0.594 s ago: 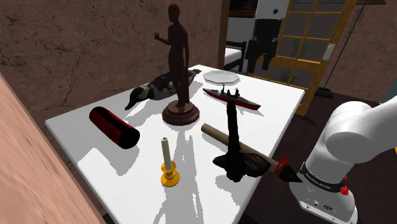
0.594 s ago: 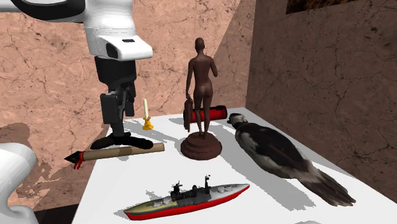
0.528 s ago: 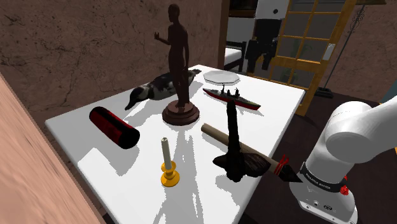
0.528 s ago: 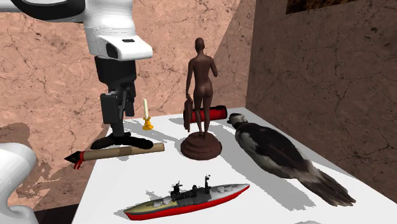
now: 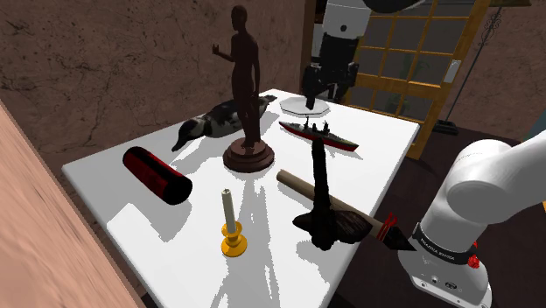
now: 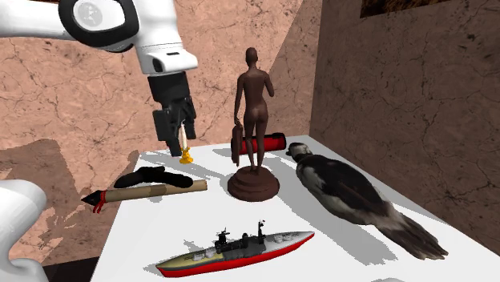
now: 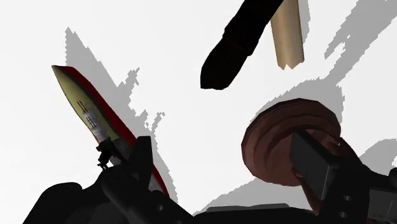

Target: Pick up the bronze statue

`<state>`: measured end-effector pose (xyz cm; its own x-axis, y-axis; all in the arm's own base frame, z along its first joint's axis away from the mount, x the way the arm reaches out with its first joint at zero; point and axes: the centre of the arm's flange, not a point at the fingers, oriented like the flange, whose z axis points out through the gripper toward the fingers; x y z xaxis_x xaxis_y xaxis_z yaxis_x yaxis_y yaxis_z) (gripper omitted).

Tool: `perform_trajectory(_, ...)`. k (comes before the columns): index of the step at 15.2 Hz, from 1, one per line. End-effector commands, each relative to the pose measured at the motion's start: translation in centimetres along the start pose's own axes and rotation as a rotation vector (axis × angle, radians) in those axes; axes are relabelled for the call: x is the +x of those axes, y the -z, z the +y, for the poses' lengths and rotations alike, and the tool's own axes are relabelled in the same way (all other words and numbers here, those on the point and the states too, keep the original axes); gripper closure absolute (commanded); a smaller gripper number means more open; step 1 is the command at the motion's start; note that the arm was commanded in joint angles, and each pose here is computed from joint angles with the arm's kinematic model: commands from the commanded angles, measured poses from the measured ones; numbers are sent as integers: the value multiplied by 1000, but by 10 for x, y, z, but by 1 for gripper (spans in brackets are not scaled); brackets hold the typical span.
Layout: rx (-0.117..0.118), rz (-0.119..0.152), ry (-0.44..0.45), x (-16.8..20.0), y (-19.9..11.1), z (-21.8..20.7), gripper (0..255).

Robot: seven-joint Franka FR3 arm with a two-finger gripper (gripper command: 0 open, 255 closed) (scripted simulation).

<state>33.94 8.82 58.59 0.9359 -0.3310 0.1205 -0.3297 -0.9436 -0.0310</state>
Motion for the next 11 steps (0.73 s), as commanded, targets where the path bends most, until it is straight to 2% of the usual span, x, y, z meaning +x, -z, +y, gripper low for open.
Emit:
perform_trajectory(1,-16,55,-56,0,-5,-30,0)
perform_trajectory(11,-112,316,-311,30,-37,-163,0)
